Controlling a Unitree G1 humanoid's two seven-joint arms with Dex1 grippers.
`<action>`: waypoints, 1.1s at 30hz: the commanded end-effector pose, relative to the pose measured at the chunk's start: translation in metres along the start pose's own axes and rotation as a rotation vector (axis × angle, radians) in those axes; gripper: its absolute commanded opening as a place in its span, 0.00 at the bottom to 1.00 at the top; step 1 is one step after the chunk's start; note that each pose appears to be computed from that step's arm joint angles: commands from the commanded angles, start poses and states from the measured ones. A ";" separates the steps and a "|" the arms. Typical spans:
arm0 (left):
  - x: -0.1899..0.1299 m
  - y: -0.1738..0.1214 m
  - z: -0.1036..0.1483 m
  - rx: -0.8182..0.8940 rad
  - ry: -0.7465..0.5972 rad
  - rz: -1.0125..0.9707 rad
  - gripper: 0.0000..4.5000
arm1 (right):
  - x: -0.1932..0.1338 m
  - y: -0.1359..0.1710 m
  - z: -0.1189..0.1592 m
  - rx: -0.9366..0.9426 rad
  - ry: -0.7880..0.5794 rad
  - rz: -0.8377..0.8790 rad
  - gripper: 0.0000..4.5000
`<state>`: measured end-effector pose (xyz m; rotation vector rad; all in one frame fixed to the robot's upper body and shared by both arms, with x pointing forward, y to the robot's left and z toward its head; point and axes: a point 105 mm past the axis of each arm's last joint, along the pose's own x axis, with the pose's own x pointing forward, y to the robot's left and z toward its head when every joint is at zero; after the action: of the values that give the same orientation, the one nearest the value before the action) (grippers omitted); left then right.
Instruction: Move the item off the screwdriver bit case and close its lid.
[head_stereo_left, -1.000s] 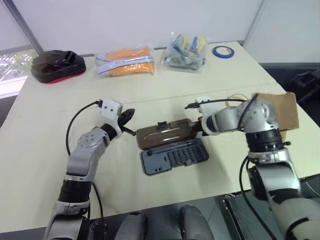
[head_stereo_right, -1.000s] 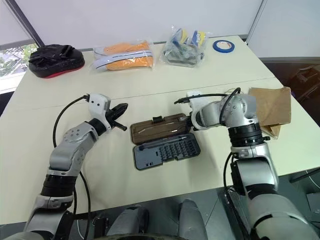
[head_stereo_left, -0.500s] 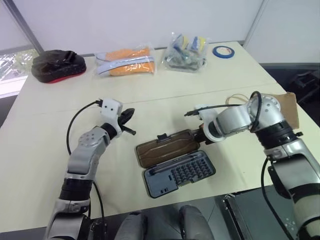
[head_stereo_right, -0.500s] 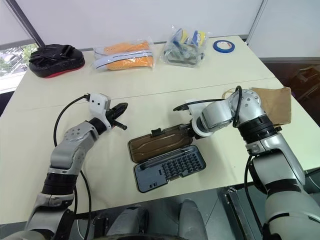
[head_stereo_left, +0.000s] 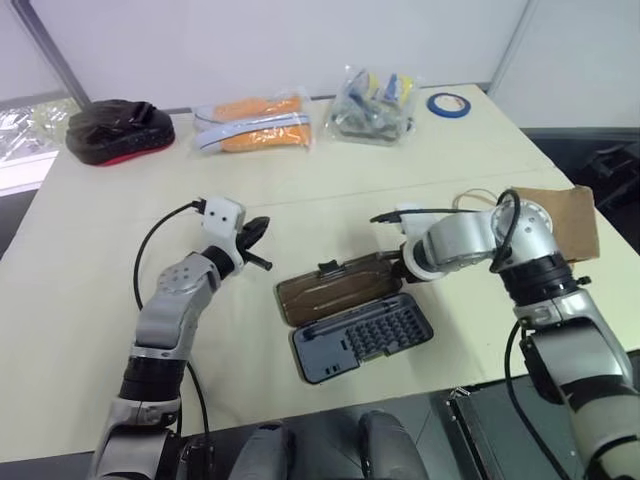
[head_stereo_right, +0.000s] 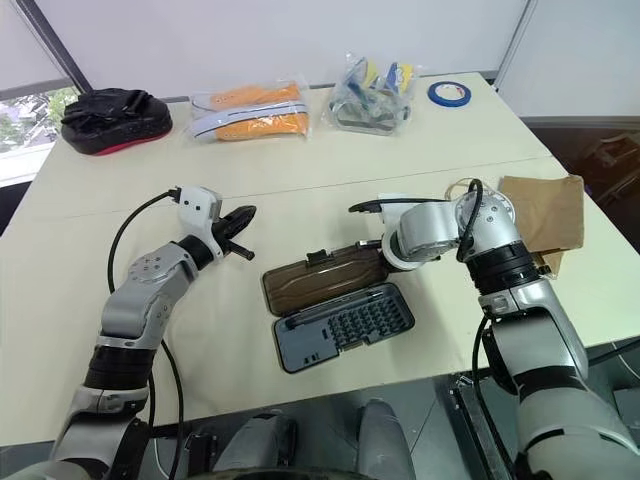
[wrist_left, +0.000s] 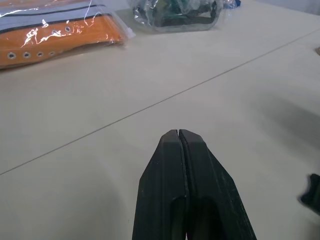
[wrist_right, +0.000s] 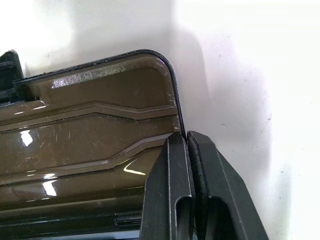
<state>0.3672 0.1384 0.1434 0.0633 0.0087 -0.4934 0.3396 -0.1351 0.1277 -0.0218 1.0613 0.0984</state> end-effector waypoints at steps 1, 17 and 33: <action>0.002 -0.002 0.018 0.037 -0.063 -0.012 0.00 | -0.003 -0.019 0.003 0.074 -0.017 -0.092 0.01; 0.003 -0.004 0.019 0.036 -0.065 -0.025 0.00 | -0.005 -0.021 0.003 0.098 -0.037 -0.113 0.01; 0.002 -0.011 0.022 -0.001 -0.077 -0.089 0.00 | -0.049 0.014 0.036 -0.084 -0.322 0.068 0.99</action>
<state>0.3648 0.1283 0.1441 0.0474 0.0056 -0.5569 0.3443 -0.1367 0.1614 -0.0584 0.8583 0.1117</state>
